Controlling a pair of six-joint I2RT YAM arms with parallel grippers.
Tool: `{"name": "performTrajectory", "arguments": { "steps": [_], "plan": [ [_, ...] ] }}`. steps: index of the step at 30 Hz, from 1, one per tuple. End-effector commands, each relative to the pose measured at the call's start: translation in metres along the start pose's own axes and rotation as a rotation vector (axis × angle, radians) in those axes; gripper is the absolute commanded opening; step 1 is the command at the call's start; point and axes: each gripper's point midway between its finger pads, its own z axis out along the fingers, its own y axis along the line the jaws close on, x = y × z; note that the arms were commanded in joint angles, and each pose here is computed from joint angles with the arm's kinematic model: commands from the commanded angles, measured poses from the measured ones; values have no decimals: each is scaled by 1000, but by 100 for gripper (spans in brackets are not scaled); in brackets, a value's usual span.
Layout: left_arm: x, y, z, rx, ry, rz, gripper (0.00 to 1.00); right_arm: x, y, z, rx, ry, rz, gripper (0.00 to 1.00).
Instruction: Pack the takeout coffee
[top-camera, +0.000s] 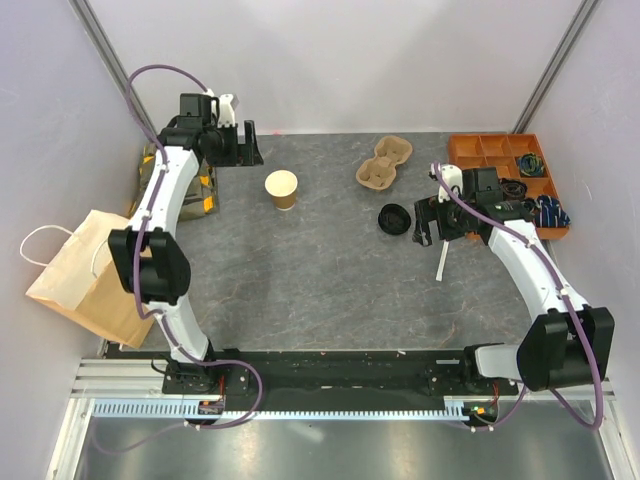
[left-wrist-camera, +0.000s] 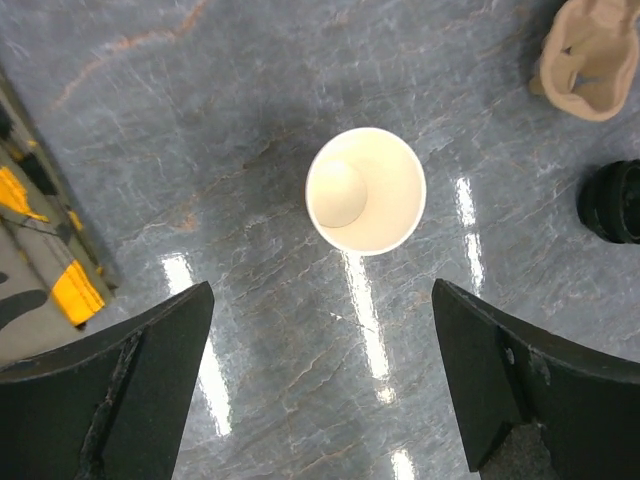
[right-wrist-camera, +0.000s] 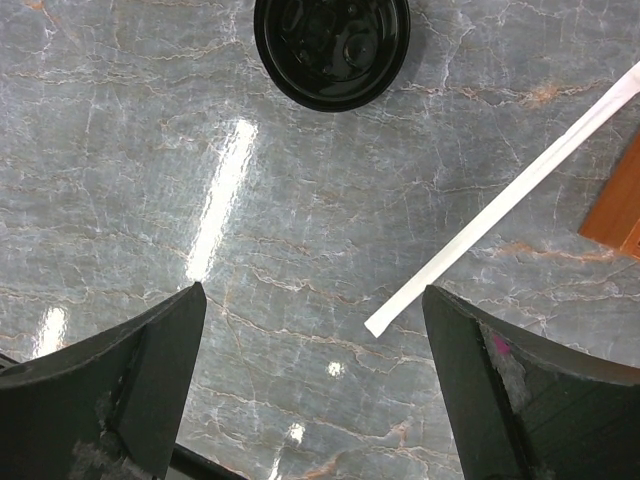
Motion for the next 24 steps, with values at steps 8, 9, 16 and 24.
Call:
{"name": "performTrajectory", "arguments": {
  "steps": [8,9,16,24],
  "plan": [
    [25,1,61,119,130,-61,65,-15,-1,2,-9,-17,-5,98],
    [29,2,66,119,141,-65,64,-14,0,2,-10,-13,-6,98],
    [47,9,91,119,187,-76,57,-12,-3,5,-3,1,-4,98],
    [59,13,111,115,216,-74,49,-7,-4,8,1,15,-3,98]
  ]
}}
